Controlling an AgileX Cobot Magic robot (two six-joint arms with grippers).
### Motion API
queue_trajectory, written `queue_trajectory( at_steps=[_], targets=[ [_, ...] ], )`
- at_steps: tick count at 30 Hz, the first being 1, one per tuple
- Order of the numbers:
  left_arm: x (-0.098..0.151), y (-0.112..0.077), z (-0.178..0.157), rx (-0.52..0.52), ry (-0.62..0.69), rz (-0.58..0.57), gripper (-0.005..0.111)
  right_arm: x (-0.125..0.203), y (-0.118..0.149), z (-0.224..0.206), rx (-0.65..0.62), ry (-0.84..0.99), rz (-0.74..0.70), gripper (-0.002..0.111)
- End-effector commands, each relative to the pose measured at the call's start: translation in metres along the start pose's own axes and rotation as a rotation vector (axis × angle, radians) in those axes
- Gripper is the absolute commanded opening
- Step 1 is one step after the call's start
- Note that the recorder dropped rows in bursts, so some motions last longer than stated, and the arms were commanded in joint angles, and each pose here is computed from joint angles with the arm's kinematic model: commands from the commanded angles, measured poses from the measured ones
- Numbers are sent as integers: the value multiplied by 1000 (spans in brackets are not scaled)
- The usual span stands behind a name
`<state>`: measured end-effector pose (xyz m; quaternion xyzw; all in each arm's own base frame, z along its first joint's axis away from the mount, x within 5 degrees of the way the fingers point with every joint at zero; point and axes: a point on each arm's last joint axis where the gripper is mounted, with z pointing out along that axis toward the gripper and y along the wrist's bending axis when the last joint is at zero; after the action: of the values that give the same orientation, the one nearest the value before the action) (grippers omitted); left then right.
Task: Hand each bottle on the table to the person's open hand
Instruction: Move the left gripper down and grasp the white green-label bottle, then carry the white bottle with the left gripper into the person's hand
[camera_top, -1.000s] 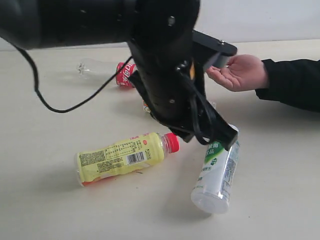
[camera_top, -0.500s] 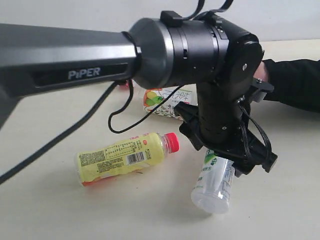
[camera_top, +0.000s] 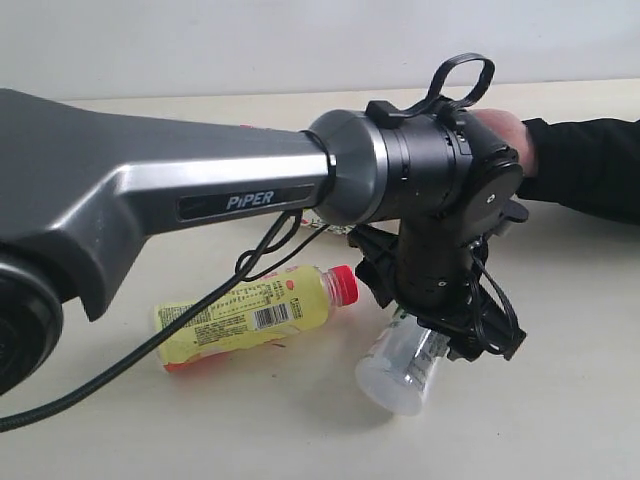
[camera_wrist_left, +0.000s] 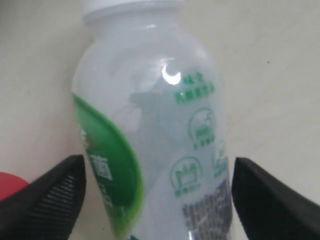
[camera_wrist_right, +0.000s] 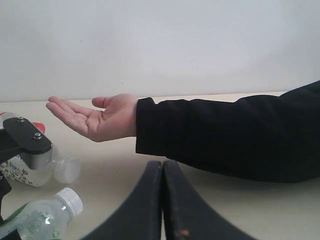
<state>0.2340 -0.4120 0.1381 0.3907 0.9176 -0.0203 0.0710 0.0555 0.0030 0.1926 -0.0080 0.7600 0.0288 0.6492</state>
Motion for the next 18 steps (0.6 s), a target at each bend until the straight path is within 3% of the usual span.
queue_trajectory(
  at_steps=[1, 12, 14, 17, 18],
  targets=[
    [-1, -2, -4, 1, -13, -32, 76, 1, 0, 0, -2, -7, -12, 0],
    [-1, -3, -4, 17, -7, -54, 39, 1, 0, 0, -2, -7, -12, 0],
    [0, -3, -4, 17, -2, -54, 28, 1, 0, 0, -2, -7, -12, 0],
    [3, -2, -8, 11, 25, -38, 0, 1, 0, 0, -2, -7, -12, 0],
    [3, -2, -11, 10, 26, -38, 0, 1, 0, 0, -2, -7, -12, 0]
  ],
)
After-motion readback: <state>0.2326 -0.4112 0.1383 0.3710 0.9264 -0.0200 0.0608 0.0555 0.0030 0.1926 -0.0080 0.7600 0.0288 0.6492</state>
